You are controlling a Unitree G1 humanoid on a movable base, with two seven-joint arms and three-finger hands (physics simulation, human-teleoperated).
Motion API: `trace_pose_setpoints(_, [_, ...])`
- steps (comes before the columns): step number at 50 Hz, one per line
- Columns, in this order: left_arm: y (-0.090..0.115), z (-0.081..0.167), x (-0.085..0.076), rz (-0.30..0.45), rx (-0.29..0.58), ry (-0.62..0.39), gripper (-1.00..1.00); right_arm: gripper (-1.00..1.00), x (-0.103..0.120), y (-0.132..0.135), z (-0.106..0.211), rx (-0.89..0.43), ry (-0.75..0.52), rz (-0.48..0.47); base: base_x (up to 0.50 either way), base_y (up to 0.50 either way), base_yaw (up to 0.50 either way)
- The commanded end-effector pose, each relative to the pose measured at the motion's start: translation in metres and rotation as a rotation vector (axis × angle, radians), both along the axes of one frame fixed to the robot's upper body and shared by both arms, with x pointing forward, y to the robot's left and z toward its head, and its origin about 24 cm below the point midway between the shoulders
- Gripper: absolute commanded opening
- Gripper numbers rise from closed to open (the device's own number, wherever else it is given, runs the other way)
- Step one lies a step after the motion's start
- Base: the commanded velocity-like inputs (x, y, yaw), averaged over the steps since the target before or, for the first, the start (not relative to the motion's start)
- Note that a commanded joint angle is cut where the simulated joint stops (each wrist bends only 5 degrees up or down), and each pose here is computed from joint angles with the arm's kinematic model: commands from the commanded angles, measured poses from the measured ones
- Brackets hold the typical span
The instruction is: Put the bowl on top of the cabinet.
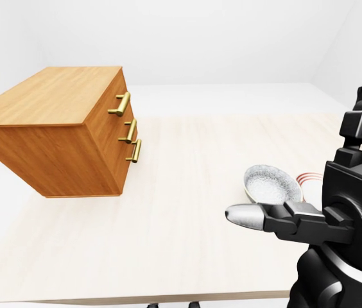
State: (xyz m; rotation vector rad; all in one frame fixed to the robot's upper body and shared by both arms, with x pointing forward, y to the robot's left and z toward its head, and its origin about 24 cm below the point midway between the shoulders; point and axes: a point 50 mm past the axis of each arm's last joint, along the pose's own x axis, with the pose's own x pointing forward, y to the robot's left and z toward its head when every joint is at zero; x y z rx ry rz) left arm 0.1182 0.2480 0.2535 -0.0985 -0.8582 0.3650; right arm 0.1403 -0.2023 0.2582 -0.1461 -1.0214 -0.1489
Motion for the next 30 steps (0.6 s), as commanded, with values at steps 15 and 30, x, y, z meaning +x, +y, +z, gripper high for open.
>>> trace_pose_setpoints(15, [0.000, 0.000, 0.000, 0.000, 0.000, 0.012, 1.00, 1.00, 0.000, 0.002, 0.007, -0.002, -0.044, 0.014, 0.00, 0.50, 0.00])
trace_pose_setpoints(30, [0.000, 0.001, 0.000, -0.001, -0.001, 0.015, 1.00, 1.00, 0.028, -0.007, 0.057, -0.146, -0.201, -0.003, 0.00, 0.06, 0.00])
